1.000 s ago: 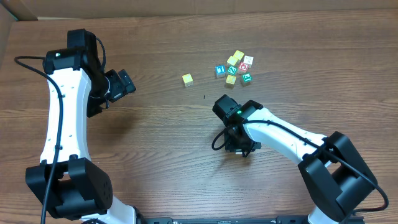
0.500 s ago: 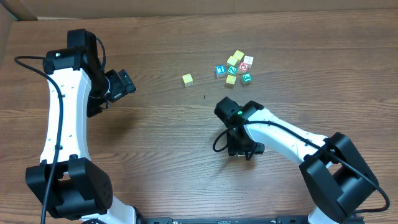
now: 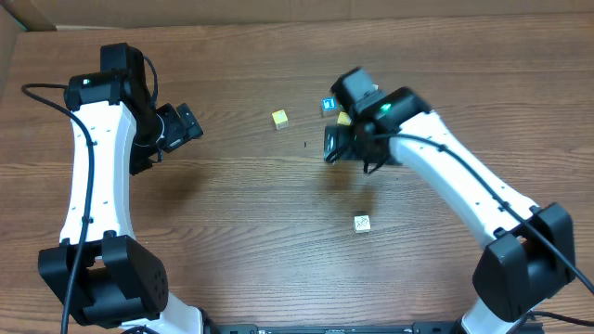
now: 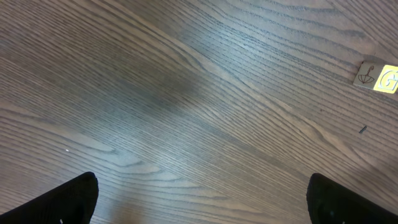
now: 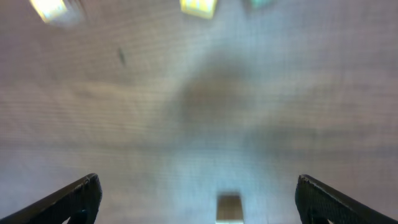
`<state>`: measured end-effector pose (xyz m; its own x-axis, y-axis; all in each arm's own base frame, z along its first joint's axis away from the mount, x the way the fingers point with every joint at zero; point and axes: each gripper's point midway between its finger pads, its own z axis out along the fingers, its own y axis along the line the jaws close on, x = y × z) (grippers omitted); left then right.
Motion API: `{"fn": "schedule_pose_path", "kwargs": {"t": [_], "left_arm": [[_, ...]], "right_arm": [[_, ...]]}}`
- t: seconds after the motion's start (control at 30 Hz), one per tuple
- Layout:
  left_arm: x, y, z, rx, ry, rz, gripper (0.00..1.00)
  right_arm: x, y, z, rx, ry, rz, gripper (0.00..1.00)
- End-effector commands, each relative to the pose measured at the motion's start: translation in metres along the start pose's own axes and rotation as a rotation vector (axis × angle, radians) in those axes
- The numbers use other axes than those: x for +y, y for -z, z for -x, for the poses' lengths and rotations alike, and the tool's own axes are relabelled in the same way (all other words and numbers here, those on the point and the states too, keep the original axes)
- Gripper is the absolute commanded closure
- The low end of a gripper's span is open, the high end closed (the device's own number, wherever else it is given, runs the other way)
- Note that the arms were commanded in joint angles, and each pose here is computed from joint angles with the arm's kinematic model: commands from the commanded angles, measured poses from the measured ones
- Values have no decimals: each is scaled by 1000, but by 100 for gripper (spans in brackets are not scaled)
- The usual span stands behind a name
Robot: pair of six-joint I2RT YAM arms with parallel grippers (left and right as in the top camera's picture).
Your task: Flip 4 blocks
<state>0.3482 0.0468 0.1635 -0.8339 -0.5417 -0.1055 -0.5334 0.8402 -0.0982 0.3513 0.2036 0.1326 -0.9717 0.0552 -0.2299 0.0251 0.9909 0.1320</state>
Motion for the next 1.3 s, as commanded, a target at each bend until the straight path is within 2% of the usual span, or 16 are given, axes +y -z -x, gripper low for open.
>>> {"fn": "schedule_pose_path", "kwargs": {"t": [0.0, 0.1, 0.33, 0.6, 0.77, 0.83, 1.03, 1.2, 1.27], "left_arm": [[-1, 3, 4, -14, 11, 1, 0], [-1, 3, 4, -14, 11, 1, 0], [-1, 3, 4, -14, 11, 1, 0], [-1, 3, 4, -14, 11, 1, 0], [-1, 3, 4, -14, 11, 1, 0], [-1, 3, 4, -14, 11, 1, 0], [-1, 3, 4, -14, 11, 1, 0], [-1, 3, 4, -14, 11, 1, 0], [-1, 3, 4, -14, 11, 1, 1]], "right_arm": [[-2, 8, 32, -95, 52, 31, 0], [-11, -4, 54, -138, 109, 29, 0], [-30, -40, 92, -250, 73, -66, 7], [-34, -94, 107, -262, 64, -96, 13], [-50, -109, 115, -292, 50, -181, 15], [-54, -111, 115, -289, 45, -188, 20], [-68, -114, 111, -253, 28, -205, 49], [-54, -119, 104, -181, 175, -72, 52], [-55, -119, 104, -178, 171, -61, 55]]}}
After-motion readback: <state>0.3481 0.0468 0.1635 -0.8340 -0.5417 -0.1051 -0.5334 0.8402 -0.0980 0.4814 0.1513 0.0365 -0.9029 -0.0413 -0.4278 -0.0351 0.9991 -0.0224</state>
